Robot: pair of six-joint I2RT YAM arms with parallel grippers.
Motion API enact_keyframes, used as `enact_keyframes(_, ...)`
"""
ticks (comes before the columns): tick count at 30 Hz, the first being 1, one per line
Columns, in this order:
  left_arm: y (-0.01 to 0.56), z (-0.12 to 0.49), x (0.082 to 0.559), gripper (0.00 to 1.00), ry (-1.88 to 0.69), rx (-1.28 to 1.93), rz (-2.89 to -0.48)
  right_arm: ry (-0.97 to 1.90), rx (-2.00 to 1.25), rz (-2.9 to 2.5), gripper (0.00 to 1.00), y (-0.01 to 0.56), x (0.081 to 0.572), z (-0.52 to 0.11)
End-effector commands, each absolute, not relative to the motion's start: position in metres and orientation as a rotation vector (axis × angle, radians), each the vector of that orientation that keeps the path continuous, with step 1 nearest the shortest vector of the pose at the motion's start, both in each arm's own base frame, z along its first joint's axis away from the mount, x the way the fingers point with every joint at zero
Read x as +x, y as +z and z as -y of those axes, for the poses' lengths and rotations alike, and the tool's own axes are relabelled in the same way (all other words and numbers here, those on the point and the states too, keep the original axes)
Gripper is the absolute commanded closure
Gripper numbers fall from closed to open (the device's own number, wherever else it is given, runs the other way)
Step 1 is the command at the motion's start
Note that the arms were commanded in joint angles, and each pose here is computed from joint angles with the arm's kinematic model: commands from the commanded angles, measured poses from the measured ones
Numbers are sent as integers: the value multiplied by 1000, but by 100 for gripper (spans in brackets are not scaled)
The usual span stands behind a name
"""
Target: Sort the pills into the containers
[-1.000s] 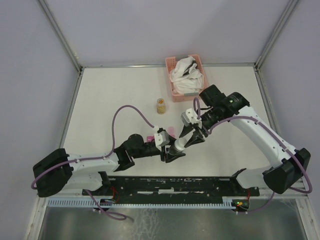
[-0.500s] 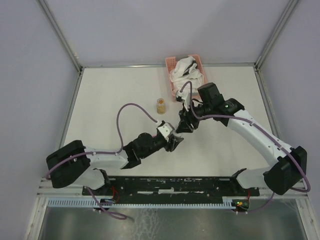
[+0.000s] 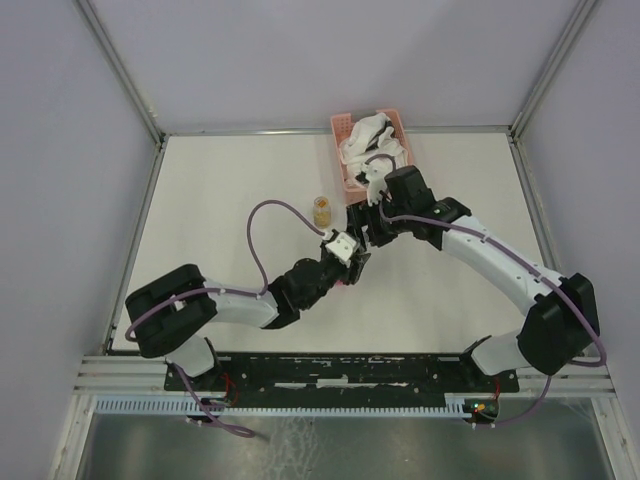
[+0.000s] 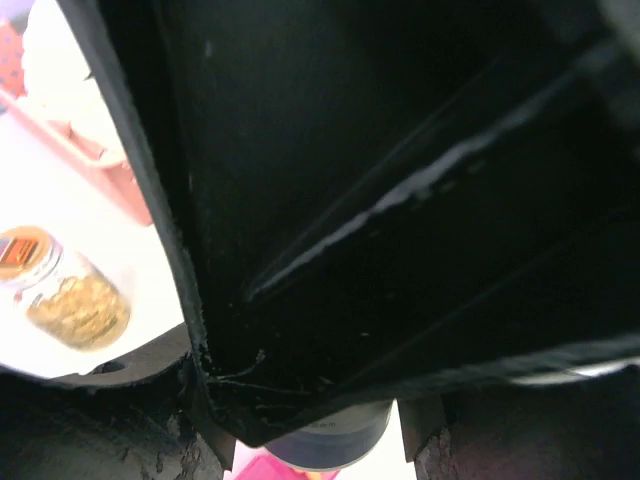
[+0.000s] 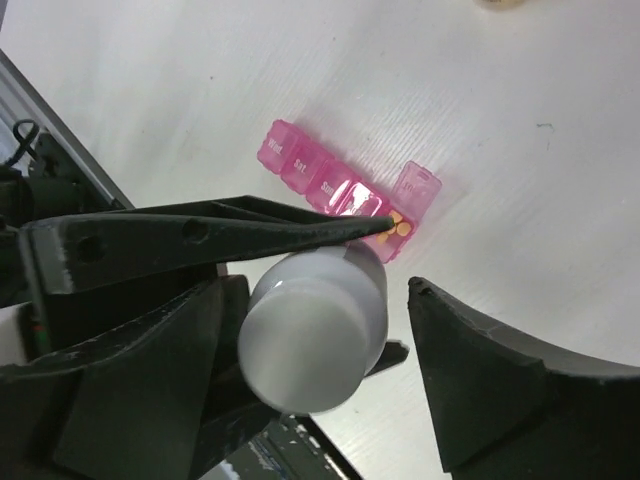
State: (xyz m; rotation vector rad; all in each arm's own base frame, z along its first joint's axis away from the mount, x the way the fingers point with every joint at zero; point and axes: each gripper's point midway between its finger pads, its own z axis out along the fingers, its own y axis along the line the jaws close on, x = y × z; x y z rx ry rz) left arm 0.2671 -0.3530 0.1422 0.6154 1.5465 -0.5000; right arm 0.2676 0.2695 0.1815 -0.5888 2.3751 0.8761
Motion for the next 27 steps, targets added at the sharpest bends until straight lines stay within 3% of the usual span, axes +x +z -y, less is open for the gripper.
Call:
enact_keyframes(1, 204, 367, 255, 97, -666, 569, -1356, 922, -690, -2135, 11, 228, 278, -262)
enact_keyframes(3, 192, 364, 242, 97, -708, 616, -1374, 941, -759, -2018, 0, 251, 279, -249)
enact_keyframes(11, 171, 359, 195, 97, -887, 788, -1410, 1113, -1230, -1681, 0, 292, 234, -236)
enact_keyframes(17, 194, 364, 155, 97, -1055, 942, -1301, 1075, -1742, -1118, 0, 266, 169, -222)
enact_keyframes(27, 205, 372, 134, 97, -1156, 1072, -1241, 1249, -1862, -959, 4, 267, 135, -227)
